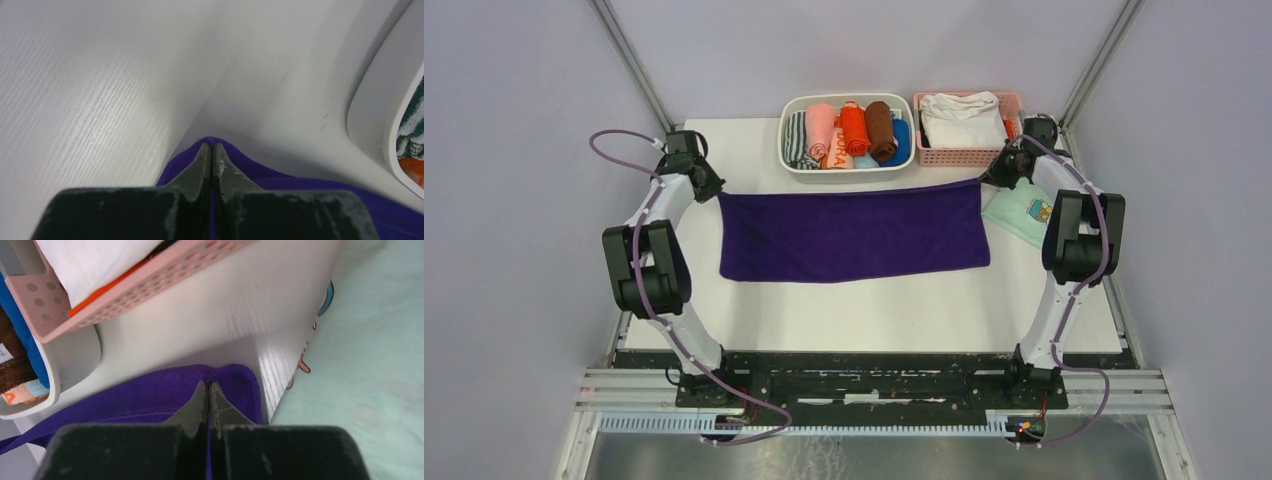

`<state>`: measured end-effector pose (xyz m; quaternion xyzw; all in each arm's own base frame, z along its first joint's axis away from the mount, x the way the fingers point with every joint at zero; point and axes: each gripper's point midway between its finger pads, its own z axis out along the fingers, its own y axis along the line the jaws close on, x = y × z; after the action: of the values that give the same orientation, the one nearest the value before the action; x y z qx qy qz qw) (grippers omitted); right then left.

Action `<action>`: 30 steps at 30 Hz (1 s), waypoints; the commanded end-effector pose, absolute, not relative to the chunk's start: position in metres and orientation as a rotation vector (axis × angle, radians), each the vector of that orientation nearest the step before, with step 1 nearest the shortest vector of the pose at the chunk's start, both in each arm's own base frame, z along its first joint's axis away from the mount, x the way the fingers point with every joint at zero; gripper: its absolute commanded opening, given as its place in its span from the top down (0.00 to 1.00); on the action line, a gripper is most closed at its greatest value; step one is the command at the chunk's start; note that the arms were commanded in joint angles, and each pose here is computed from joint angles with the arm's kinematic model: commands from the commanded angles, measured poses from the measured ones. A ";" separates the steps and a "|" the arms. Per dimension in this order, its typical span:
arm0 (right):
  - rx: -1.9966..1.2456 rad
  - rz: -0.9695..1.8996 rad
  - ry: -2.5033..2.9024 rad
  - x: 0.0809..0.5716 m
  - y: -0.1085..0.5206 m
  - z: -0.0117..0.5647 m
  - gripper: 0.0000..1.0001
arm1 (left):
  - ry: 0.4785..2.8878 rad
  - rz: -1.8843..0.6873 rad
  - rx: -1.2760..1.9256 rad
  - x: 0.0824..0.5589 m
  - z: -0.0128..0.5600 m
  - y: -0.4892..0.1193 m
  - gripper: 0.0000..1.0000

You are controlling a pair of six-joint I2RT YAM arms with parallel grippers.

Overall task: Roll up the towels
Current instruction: Flatten out the towel at the center of the board, then fold the towel at the center of the board.

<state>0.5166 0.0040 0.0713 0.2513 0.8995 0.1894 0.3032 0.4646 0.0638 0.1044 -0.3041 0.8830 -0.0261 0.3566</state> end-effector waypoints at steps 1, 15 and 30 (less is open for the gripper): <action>0.613 0.512 2.298 0.510 0.001 0.117 0.99 | 2.177 -0.120 -0.820 0.460 0.137 0.062 0.97; 0.785 0.439 2.334 0.425 0.000 0.119 1.00 | 2.175 -0.179 -0.869 0.394 0.144 0.050 0.97; 0.900 0.309 2.301 0.375 -0.022 0.118 1.00 | 2.041 -0.210 -1.018 0.343 0.146 0.072 0.97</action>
<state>0.3533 -0.0071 0.0925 0.3283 0.8962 0.1229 0.2720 0.3220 0.0688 0.1212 -0.3869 0.8427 -0.0501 0.3710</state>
